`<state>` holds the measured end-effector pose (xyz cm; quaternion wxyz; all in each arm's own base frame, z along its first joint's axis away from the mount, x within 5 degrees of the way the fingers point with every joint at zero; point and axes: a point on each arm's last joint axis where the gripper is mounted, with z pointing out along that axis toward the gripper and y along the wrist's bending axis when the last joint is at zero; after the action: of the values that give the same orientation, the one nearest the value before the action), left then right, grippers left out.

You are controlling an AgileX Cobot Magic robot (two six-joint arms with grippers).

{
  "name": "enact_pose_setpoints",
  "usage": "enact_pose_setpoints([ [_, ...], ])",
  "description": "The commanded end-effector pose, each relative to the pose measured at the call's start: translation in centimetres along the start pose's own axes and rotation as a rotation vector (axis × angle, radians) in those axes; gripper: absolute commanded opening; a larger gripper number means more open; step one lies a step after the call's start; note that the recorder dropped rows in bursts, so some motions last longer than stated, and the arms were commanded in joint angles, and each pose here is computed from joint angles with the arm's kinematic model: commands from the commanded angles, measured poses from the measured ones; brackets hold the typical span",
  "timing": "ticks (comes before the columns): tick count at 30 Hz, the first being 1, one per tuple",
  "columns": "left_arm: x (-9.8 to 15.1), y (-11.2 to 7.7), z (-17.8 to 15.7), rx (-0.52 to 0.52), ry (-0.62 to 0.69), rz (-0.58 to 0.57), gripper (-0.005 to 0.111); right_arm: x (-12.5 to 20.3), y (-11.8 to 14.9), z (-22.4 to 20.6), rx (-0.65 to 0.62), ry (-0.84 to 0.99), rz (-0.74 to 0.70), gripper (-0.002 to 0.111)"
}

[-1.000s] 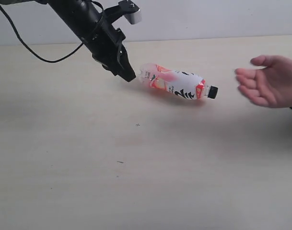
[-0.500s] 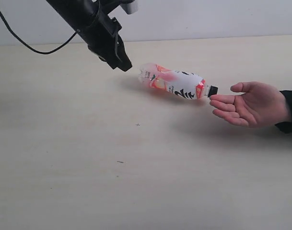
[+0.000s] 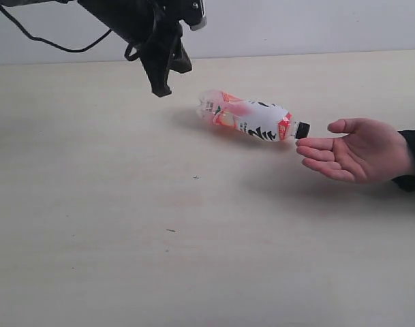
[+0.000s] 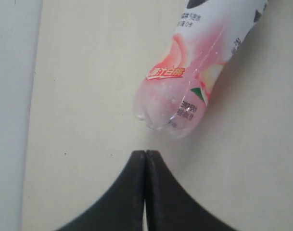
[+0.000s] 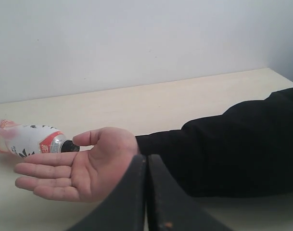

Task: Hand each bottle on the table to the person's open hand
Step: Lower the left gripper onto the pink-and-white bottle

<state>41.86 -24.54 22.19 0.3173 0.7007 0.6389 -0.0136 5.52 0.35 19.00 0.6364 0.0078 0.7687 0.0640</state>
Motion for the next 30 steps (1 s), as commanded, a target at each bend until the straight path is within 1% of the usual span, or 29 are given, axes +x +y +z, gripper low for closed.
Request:
enact_pose_setpoints([
  [1,-1.5,0.5,0.4,-0.023,0.044,0.146,0.000,0.0,0.0,0.0,-0.004,-0.009,-0.004,0.000],
  [4,-2.4,0.7,1.2,-0.024,0.031,0.166,0.000,0.0,0.0,0.0,-0.004,-0.009,-0.004,0.000],
  [9,-3.4,-0.1,2.6,0.015,-0.009,0.190,0.000,0.0,0.0,0.0,-0.004,-0.009,-0.004,0.000],
  [11,-4.0,-0.5,2.9,0.016,-0.006,0.194,0.003,0.0,0.0,0.0,-0.004,-0.009,-0.004,0.000],
  [12,-4.2,-0.6,2.9,0.010,-0.004,0.193,0.007,0.0,0.0,0.0,-0.004,-0.009,-0.004,0.000],
  [13,-4.5,-0.7,3.0,0.006,-0.007,0.201,0.012,0.0,0.0,0.0,-0.004,-0.009,-0.004,0.000],
  [15,-5.1,-1.1,3.2,0.008,-0.012,0.213,0.026,0.0,0.0,0.0,-0.004,-0.009,-0.004,0.000],
  [17,-5.4,-1.3,3.3,0.004,-0.012,0.175,0.046,0.0,0.0,0.0,-0.004,-0.009,-0.004,0.000],
  [18,-5.5,-1.4,3.3,0.004,-0.010,0.171,0.066,0.0,0.0,0.0,-0.004,-0.009,-0.004,0.000],
  [19,-5.5,-1.4,3.4,0.006,-0.009,0.171,0.076,0.0,0.0,0.0,-0.004,-0.009,-0.004,0.000],
  [21,-5.4,-1.4,3.5,0.008,-0.008,0.157,0.087,0.0,0.0,0.0,-0.004,-0.009,-0.004,0.000],
  [22,-5.5,-1.6,3.6,0.015,-0.006,0.139,0.089,0.0,0.0,0.0,-0.004,-0.009,-0.004,0.000],
  [23,-5.5,-1.9,3.7,0.040,0.001,0.092,0.088,0.0,0.0,0.0,-0.004,-0.009,-0.004,0.000],
  [24,-5.5,-2.0,3.7,0.051,0.009,0.072,0.087,0.0,0.0,0.0,-0.004,-0.009,-0.004,0.000],
  [26,-5.2,-2.1,3.9,0.047,0.047,0.017,0.085,0.0,0.0,0.0,-0.004,-0.009,-0.004,0.000],
  [27,-5.0,-2.1,4.0,0.044,0.059,0.027,0.085,0.0,0.0,0.0,-0.004,-0.009,-0.004,0.000],
  [28,-4.8,-2.3,4.1,0.063,0.086,0.023,0.085,0.0,0.0,0.0,-0.004,-0.009,-0.004,0.000],
  [29,-4.9,-2.6,4.1,0.079,0.098,0.024,0.085,0.0,0.0,0.0,-0.004,-0.009,-0.004,0.000],
  [30,-5.1,-3.2,4.1,0.106,0.141,0.031,0.085,0.0,0.0,0.0,-0.004,-0.009,-0.004,0.000],
])
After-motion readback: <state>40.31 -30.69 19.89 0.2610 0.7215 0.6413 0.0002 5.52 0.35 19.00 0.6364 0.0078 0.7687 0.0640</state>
